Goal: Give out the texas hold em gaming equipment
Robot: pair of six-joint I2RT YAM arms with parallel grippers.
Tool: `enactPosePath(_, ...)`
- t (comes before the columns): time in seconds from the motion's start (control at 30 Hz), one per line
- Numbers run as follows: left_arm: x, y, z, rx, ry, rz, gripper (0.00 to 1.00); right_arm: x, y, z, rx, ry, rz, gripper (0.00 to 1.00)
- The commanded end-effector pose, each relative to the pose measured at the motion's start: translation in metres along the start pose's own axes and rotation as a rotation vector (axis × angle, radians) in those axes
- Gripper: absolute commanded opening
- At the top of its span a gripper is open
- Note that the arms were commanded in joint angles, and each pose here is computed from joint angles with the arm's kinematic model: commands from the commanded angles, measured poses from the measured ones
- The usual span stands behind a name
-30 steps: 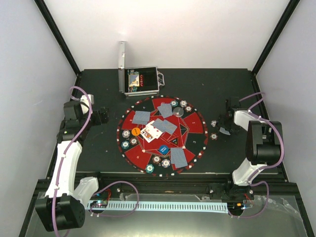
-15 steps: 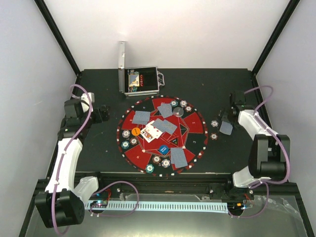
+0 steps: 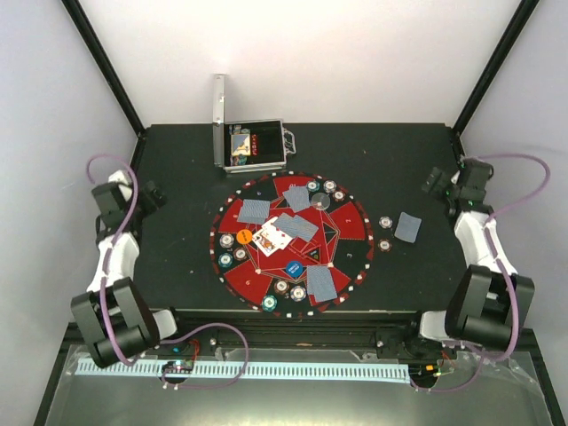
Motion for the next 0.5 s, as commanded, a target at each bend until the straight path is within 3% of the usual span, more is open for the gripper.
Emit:
enactPosePath(0.0,0.028,0.028,-0.013,-0.035,-0.264,-0.073,0.99,0.016,-0.022,-0.007,0.002,-0.216,0.018,1.0)
enactPosePath(0.1,0.033,0.027,0.009,-0.116,-0.366,-0.053,0.99,0.026,-0.017,0.009,0.025,-0.349,-0.032,1.0)
enactPosePath(0.17,0.03,0.018,0.026,-0.176,-0.367,-0.029,0.99,0.029,-0.01,0.021,0.061,-0.41,-0.056,1.0)
enactPosePath(0.3,0.013,-0.003,0.051,-0.279,-0.312,0.022,0.99,0.022,0.014,0.045,0.166,-0.438,-0.087,1.0)
enactPosePath(0.47,0.005,-0.022,0.053,-0.375,-0.328,0.008,0.99,0.018,0.019,0.057,0.171,-0.471,-0.093,0.99)
Point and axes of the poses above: each gripper's point midway between its finger pads, its own x axis back along the fingers, its own y axis along the line the jaws close on, z = x × y, the point moved 3 cm from there along x, back along the fingers, and after that the axes turned 4 degrees about x, right-handed, at the moved point
